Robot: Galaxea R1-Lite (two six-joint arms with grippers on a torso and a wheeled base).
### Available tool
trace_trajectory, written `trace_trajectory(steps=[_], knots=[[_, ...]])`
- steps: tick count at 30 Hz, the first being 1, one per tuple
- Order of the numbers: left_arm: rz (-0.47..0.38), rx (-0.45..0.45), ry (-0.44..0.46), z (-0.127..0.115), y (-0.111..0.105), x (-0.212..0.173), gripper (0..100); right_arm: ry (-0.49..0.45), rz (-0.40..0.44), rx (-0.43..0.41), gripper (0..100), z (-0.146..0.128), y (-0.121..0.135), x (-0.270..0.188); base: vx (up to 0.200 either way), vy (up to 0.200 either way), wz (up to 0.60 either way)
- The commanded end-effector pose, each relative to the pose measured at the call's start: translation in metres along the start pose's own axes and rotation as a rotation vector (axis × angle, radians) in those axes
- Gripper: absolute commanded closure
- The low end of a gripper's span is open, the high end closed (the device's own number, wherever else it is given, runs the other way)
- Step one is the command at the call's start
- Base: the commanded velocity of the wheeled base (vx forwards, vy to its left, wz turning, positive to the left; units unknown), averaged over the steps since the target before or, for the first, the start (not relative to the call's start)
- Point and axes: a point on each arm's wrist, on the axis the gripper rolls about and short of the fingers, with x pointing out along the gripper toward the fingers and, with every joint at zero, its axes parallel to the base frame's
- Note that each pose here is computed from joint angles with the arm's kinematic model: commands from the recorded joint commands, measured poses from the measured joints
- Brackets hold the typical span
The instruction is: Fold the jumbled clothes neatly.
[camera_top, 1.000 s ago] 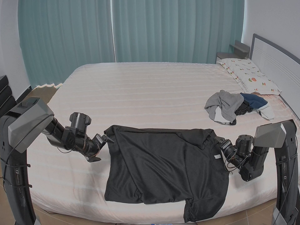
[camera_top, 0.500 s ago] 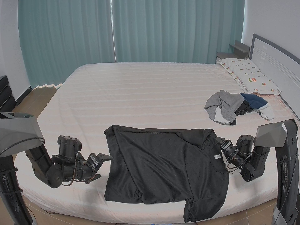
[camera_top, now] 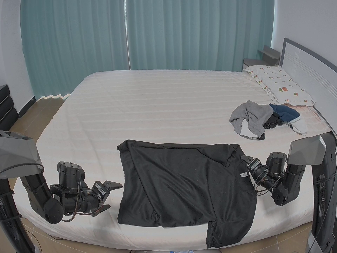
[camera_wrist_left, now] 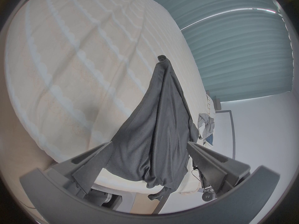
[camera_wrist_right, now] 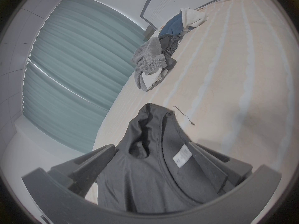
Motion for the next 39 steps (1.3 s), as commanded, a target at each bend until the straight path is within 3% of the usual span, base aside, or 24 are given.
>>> trace_trajectory(steps=[1, 5, 8, 14, 19, 24, 29, 35, 39], knots=[[0.002, -0.001, -0.003, 0.000, 0.000, 0.000, 0, -0.002, 0.032, -0.010, 0, 0.006, 0.019, -0.020, -0.200, 0.000, 0.00], [-0.005, 0.002, -0.008, 0.000, -0.001, 0.001, 0, 0.022, 0.044, -0.061, 0, 0.001, 0.029, -0.026, -0.050, 0.000, 0.00], [-0.009, 0.001, -0.006, 0.000, -0.001, 0.001, 0, 0.068, 0.004, -0.071, 0, -0.013, 0.016, -0.028, 0.000, 0.000, 0.00], [-0.011, 0.010, -0.005, 0.000, -0.001, 0.002, 0, 0.091, -0.010, -0.046, 0, -0.020, 0.001, -0.039, 0.000, 0.000, 0.00], [-0.013, 0.014, -0.002, 0.000, -0.002, 0.003, 0, 0.155, -0.037, -0.033, 0, -0.023, -0.004, -0.057, 0.000, -0.200, 0.00], [-0.009, 0.018, 0.000, -0.001, -0.001, 0.003, 0, 0.130, -0.035, -0.018, 0, -0.010, -0.005, -0.062, 0.000, -0.200, 0.00], [0.000, 0.025, 0.001, -0.003, 0.000, 0.003, 0, 0.148, -0.056, -0.021, 0, -0.014, -0.010, -0.064, 0.000, -0.200, 0.00], [0.062, 0.110, -0.050, -0.009, 0.005, 0.001, 0, 0.170, -0.064, -0.031, 0, -0.019, -0.009, -0.068, 0.000, 0.000, 0.00], [0.074, 0.120, -0.074, -0.008, 0.005, 0.001, 0, 0.174, -0.058, -0.032, 0, -0.021, -0.007, -0.069, 0.000, 0.000, 0.00]])
